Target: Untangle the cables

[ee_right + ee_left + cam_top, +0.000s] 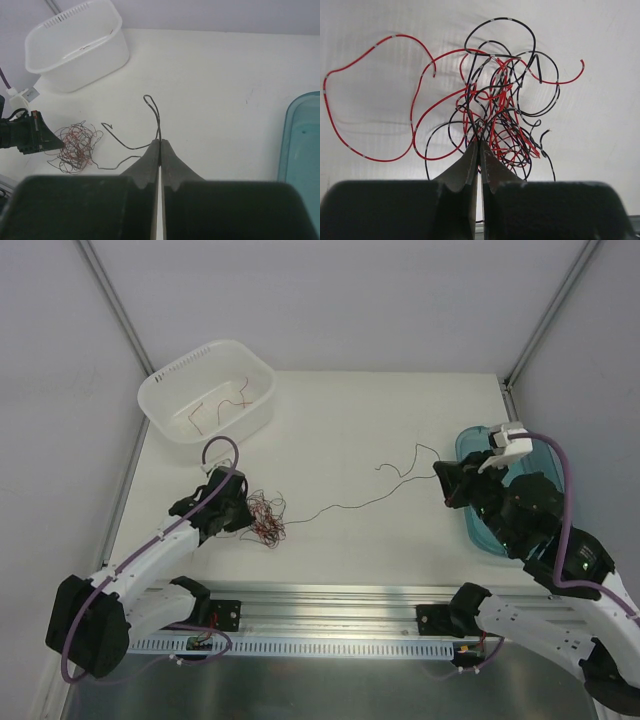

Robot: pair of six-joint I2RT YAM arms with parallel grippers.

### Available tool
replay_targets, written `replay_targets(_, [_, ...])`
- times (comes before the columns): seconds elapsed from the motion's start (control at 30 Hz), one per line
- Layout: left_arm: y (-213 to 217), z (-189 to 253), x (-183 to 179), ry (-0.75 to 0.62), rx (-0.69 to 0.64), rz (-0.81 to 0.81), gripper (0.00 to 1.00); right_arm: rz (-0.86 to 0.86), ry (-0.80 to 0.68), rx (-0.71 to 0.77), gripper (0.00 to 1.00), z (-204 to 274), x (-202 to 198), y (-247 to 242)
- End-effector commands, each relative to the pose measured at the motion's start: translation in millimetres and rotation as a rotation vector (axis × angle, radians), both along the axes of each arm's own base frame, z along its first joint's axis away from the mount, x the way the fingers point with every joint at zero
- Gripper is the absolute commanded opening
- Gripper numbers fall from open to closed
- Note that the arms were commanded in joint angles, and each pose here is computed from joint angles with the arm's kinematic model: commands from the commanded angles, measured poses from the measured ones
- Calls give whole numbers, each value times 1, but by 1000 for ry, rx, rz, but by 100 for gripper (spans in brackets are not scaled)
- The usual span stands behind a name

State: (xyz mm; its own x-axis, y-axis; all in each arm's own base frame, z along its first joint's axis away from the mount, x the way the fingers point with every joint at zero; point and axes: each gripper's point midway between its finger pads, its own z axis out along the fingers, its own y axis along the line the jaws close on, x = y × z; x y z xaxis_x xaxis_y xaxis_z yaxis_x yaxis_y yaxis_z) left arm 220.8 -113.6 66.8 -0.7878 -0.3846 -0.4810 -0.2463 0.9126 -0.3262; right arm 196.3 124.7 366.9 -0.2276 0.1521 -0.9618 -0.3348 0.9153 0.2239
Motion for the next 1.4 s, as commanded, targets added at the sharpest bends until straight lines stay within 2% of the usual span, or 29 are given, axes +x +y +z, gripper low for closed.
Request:
replay_targets(0.0, [18,5,12,-11,79,40,0,-32,-13,-65,1,5,-11,-26])
replay_targets(0.27, [53,-1,31,22,154,173,0,-29,-94,-30,0,58,-38,-60])
replay_targets(0.67, [94,-6,59,80,266,287,0,-28,-202,0,1,117,-66,-96])
replay_targets(0.83, [106,-15,61,125,253,336,0,-65,-273,49,1,140,-84,-126])
replay_targets(1.03, [118,-10,70,121,283,356,0,-64,-266,47,1,139,-91,-135])
replay_targets(1.23, [138,-13,69,145,248,431,0,-92,-293,94,0,140,-101,-158])
replay_targets(1.33, [129,-3,74,116,197,392,0,-28,-247,75,1,128,-96,-140])
replay_targets(1.37, [124,1,76,105,172,374,0,17,-197,26,1,112,-90,-122])
